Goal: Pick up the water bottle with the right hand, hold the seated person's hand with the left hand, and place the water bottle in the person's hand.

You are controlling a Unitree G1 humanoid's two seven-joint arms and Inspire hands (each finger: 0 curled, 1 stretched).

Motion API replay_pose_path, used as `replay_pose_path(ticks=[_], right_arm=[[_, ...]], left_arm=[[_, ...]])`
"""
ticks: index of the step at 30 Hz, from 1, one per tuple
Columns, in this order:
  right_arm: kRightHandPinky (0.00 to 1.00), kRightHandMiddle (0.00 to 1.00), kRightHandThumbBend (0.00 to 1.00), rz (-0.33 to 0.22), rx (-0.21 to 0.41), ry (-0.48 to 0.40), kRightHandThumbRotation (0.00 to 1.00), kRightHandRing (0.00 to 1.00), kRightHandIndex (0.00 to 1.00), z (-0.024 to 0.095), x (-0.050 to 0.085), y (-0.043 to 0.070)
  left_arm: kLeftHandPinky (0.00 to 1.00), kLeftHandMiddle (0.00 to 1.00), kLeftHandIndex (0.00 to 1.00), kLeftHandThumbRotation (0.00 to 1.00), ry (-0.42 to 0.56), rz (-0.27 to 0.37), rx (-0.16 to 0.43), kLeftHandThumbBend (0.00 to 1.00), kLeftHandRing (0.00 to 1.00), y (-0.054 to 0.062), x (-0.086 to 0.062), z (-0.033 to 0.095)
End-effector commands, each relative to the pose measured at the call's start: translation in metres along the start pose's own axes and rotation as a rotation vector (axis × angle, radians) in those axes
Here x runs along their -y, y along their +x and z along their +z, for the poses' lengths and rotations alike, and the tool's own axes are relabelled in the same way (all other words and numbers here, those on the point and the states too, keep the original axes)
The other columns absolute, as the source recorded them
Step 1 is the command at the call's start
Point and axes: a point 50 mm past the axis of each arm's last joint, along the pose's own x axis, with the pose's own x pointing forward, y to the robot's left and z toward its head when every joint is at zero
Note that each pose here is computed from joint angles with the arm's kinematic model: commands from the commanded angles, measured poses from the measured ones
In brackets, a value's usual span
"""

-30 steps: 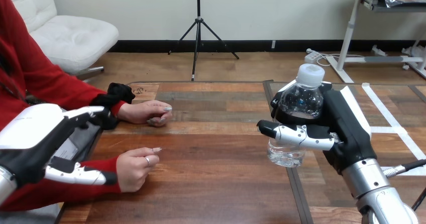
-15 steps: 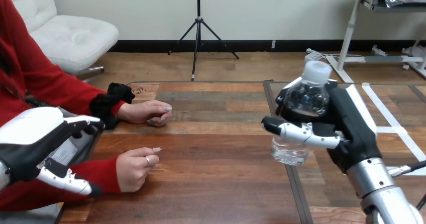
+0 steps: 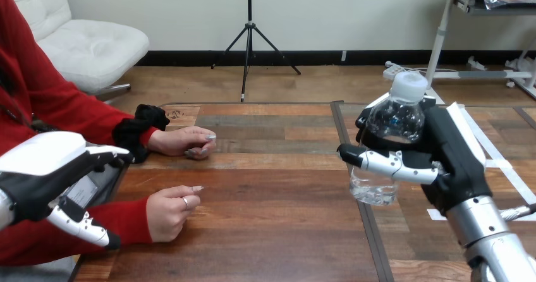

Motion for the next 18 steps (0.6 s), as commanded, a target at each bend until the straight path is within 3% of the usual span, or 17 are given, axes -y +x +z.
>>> replay_pose_path(ticks=[1, 18], right_arm=[[0.23, 0.35, 0.82, -0.023, 0.141, -0.023, 0.00, 0.27, 0.39, 0.032, 0.006, 0.012], [0.21, 0.33, 0.82, -0.019, 0.158, -0.023, 0.00, 0.25, 0.37, 0.045, 0.002, 0.017]], left_arm=[[0.74, 0.84, 0.86, 0.29, 0.030, 0.035, 0.026, 1.00, 0.80, 0.007, -0.019, 0.002], [0.72, 0.84, 0.86, 0.21, 0.029, 0.025, 0.047, 1.00, 0.79, 0.023, -0.009, 0.006]])
